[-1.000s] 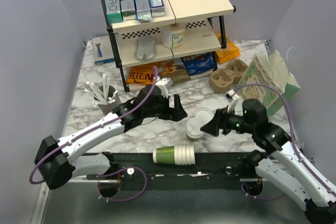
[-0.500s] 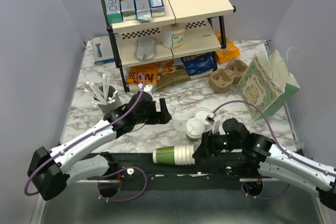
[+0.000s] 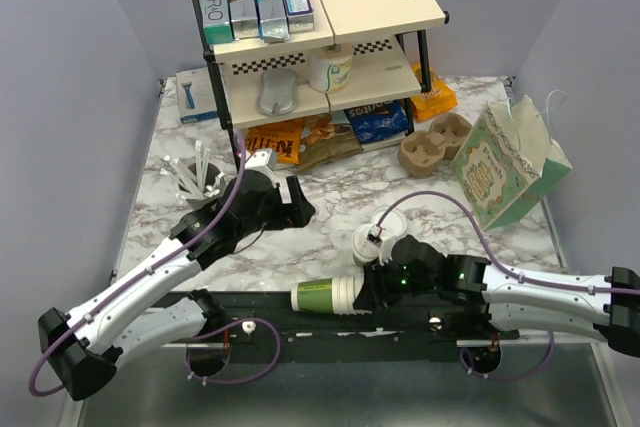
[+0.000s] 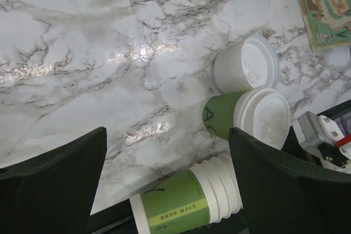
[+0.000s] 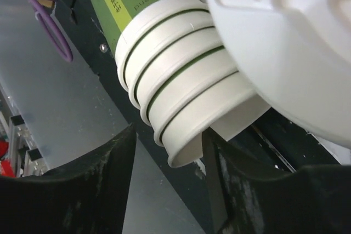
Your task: Pack the takeout coffee
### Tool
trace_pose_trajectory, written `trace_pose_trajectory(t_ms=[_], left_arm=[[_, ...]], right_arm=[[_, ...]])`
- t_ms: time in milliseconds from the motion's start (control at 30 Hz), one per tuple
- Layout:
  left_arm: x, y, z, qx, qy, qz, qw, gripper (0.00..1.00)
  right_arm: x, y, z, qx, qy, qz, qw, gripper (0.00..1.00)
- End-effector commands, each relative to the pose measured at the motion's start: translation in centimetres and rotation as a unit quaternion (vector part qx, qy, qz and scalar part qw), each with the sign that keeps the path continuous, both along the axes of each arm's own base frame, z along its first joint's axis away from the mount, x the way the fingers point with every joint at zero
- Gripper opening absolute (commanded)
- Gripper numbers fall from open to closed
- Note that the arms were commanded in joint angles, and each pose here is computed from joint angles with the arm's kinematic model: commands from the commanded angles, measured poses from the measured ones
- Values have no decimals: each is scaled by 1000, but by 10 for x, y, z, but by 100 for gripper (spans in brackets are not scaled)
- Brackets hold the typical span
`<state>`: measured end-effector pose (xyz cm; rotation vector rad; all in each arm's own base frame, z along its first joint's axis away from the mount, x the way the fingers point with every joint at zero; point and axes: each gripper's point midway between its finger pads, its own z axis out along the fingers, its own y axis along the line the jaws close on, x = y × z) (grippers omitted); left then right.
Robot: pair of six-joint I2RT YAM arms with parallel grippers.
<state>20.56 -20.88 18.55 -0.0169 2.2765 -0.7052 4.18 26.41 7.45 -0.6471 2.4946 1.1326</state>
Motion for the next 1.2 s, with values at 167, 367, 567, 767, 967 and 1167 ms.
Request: trace_pose_trajectory(t_ms=[167, 367, 567, 767, 967, 1167], left_arm=[[2, 32, 49, 0, -64, 49, 997, 99], [-2, 44, 53, 5, -72, 64, 995, 99], [-3, 58, 61, 13, -87, 83, 993, 99], [-6, 68, 64, 17, -94, 94, 991, 99], [-8, 71, 65, 13, -98, 99, 990, 99], [-10, 76, 69, 12, -104, 103, 989, 99]], right_arm=[[21, 28, 42, 62, -77, -22, 995, 24], [25, 32, 45, 13, -114, 0, 993, 17], [61, 34, 81, -46, -218, -10, 975, 13], [87, 36, 88, -175, -277, 44, 944, 13], [104, 59, 86, -221, -310, 95, 920, 13], [127, 77, 88, -257, -315, 137, 903, 19]])
